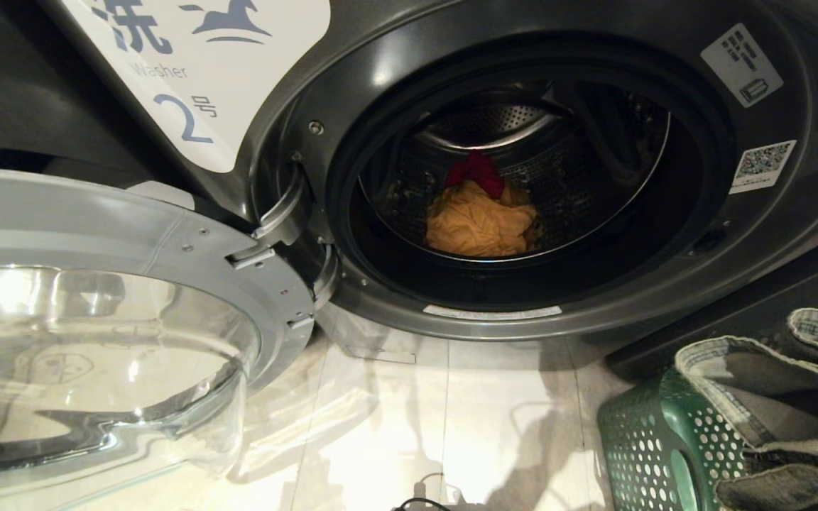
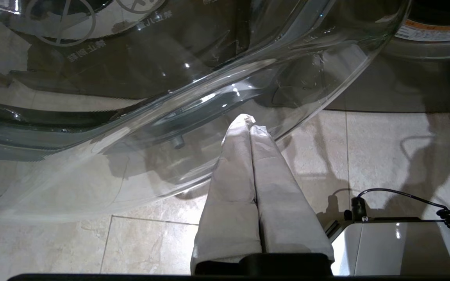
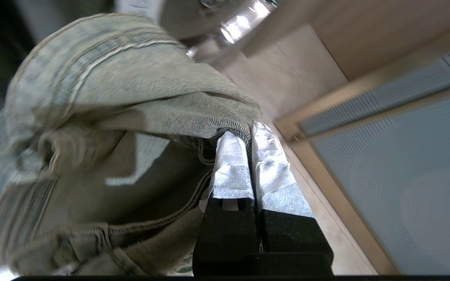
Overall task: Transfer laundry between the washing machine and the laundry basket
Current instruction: Pick a cloth and place it into the basket
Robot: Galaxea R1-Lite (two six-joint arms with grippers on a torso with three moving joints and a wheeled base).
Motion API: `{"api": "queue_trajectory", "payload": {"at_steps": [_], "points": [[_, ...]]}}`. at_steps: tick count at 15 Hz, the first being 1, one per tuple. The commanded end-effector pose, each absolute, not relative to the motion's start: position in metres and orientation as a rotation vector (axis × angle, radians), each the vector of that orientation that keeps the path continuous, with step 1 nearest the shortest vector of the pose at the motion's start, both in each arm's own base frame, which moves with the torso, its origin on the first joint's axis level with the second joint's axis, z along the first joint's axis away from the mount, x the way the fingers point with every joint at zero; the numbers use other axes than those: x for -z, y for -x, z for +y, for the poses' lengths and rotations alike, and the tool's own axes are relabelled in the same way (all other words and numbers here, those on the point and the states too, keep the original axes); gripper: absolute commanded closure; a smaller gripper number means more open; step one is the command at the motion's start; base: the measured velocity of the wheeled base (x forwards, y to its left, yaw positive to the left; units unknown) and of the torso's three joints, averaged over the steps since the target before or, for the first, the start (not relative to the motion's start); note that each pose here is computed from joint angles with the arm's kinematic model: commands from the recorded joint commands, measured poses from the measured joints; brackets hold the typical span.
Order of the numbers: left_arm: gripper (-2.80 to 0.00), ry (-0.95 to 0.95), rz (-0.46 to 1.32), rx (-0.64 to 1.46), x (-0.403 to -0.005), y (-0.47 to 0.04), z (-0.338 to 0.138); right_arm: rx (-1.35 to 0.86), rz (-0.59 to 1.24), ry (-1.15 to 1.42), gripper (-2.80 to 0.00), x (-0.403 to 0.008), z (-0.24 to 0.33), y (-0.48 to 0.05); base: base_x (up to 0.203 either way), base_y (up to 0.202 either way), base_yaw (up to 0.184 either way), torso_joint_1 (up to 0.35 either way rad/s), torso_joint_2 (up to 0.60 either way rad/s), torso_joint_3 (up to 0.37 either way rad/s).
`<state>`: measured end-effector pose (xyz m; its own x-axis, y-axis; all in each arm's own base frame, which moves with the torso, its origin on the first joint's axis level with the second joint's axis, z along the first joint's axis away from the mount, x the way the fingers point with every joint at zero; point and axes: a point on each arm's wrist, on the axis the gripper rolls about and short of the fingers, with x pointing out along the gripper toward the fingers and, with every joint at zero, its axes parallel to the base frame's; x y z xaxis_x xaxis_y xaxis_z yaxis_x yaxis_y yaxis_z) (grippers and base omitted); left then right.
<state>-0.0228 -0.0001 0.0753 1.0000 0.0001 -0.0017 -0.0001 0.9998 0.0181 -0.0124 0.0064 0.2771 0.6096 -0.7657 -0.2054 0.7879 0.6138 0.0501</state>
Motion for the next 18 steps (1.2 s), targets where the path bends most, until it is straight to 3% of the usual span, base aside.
{"api": "queue_trajectory", "payload": {"at_steps": [1, 18], "points": [[0.00, -0.018, 0.003, 0.000, -0.075, 0.023, 0.000, 0.936, 0.263, -0.169, 0.00, -0.273, -0.009, -0.003, 0.000, 0.000, 0.000, 0.000, 0.00, 0.000], [0.00, -0.018, 0.003, 0.000, -0.075, 0.023, 0.000, 1.083, 0.661, -0.419, 0.00, -0.224, -0.078, -0.057, 0.000, 0.000, 0.000, 0.000, 0.00, 0.000]]}}
